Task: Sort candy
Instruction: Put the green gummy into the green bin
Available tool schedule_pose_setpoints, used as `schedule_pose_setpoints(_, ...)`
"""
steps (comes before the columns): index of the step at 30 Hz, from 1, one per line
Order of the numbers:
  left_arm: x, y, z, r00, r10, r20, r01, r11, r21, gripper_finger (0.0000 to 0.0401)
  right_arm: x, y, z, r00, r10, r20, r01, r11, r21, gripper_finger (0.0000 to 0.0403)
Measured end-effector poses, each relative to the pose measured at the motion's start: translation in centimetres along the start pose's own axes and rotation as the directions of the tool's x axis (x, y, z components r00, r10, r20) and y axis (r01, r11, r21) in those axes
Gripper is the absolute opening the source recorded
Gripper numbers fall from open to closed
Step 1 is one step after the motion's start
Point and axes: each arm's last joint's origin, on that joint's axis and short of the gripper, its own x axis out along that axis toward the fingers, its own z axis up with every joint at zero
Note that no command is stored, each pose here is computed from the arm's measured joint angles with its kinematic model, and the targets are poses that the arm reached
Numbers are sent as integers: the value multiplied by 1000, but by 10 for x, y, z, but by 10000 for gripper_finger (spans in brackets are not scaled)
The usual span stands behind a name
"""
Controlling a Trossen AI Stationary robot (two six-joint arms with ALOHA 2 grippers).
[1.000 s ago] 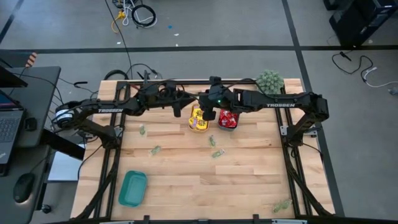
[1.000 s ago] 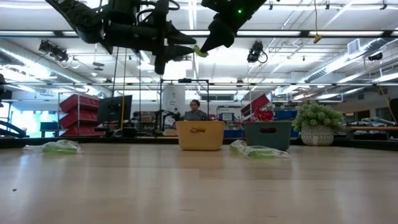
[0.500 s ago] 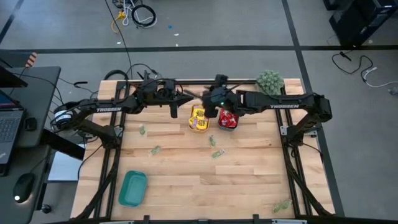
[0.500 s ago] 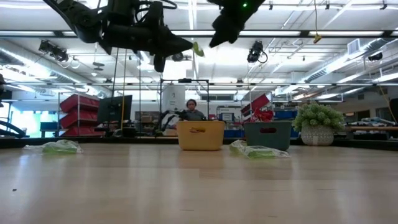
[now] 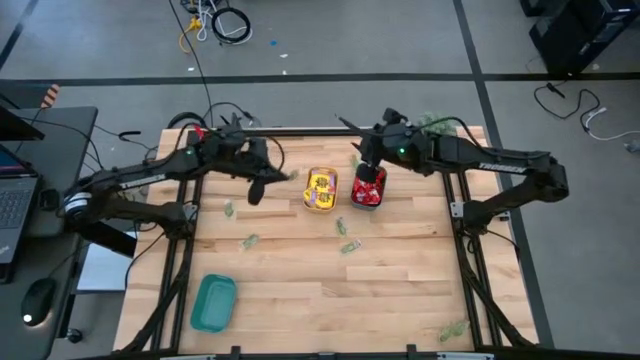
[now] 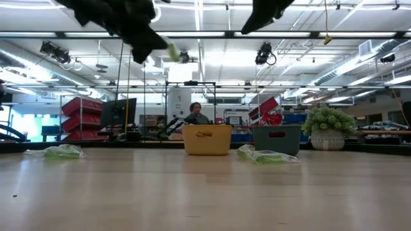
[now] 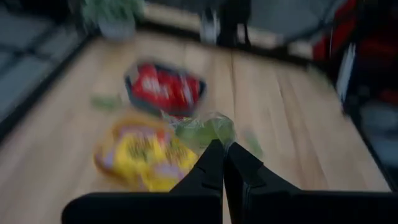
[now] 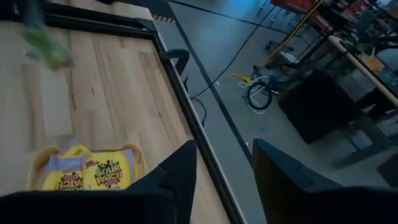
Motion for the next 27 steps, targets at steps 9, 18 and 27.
schedule_pose_setpoints(9, -26, -44, 1, 925, 41, -378, -60, 997, -40, 0, 19, 22, -48, 999, -6, 35, 5, 999, 32, 106)
schedule_pose_setpoints(18, -50, -85, -23, 688, -182, -702, -163, 904, -395, 0, 28, 32, -69, 1000, 2, 12, -2, 998, 69, 105)
schedule_pose_setpoints(27, -36, -126, -54, 428, -404, -809, -227, 818, -529, 0, 28, 32, -69, 1000, -1, 20, -1, 998, 59, 106)
